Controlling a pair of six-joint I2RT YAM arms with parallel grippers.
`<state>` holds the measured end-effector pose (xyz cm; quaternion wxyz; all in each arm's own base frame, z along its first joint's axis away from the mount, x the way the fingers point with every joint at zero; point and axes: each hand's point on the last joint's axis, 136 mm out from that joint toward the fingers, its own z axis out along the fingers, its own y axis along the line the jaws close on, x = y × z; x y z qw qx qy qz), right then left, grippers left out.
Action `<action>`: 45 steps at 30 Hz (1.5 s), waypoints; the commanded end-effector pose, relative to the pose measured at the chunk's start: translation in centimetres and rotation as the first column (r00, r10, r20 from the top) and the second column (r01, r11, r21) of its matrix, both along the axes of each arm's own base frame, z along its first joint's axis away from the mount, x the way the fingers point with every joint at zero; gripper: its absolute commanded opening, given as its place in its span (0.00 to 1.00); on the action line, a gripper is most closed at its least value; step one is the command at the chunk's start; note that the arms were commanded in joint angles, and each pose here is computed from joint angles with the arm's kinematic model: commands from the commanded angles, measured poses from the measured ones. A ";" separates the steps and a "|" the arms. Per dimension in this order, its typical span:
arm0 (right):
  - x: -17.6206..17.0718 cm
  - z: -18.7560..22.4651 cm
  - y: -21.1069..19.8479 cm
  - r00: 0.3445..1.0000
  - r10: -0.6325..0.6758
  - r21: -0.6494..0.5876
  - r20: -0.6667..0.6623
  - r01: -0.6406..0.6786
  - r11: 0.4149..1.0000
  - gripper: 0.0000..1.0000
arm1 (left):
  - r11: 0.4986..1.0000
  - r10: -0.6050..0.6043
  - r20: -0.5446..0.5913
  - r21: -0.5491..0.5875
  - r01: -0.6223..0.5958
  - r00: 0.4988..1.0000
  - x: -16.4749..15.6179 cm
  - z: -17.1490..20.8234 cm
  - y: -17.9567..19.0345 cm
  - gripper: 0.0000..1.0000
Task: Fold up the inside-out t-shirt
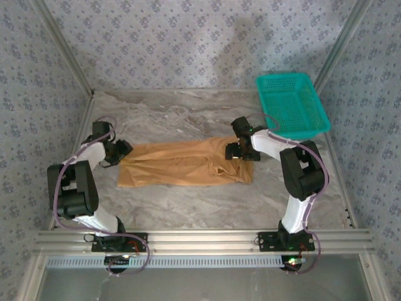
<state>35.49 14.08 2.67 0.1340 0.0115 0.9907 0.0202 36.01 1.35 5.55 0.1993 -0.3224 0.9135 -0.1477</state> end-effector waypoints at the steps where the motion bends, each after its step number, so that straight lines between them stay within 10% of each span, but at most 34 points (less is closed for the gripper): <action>1: 0.3 0.0 -0.7 1.000 0.010 -0.072 -0.021 -0.012 0.997 0.93 | 1.000 -0.005 0.017 -0.012 0.005 1.000 0.0 0.4 0.0 0.47; 11: 0.6 -1.4 -0.4 0.998 0.028 -0.076 -0.060 -0.033 0.997 0.83 | 1.000 -0.007 0.012 -0.012 0.007 1.000 -0.1 0.3 -0.1 0.47; 26: -1.0 -2.3 -1.4 0.997 0.014 -0.024 -0.081 -0.016 1.000 0.01 | 0.999 -0.016 0.007 -0.050 0.017 1.000 -0.6 -0.8 -1.1 0.47; 45: -1.1 6.8 -3.0 0.986 -0.015 -0.026 0.167 0.020 0.999 0.00 | 0.992 -0.081 0.114 -0.083 0.090 0.990 1.2 3.4 -4.9 0.47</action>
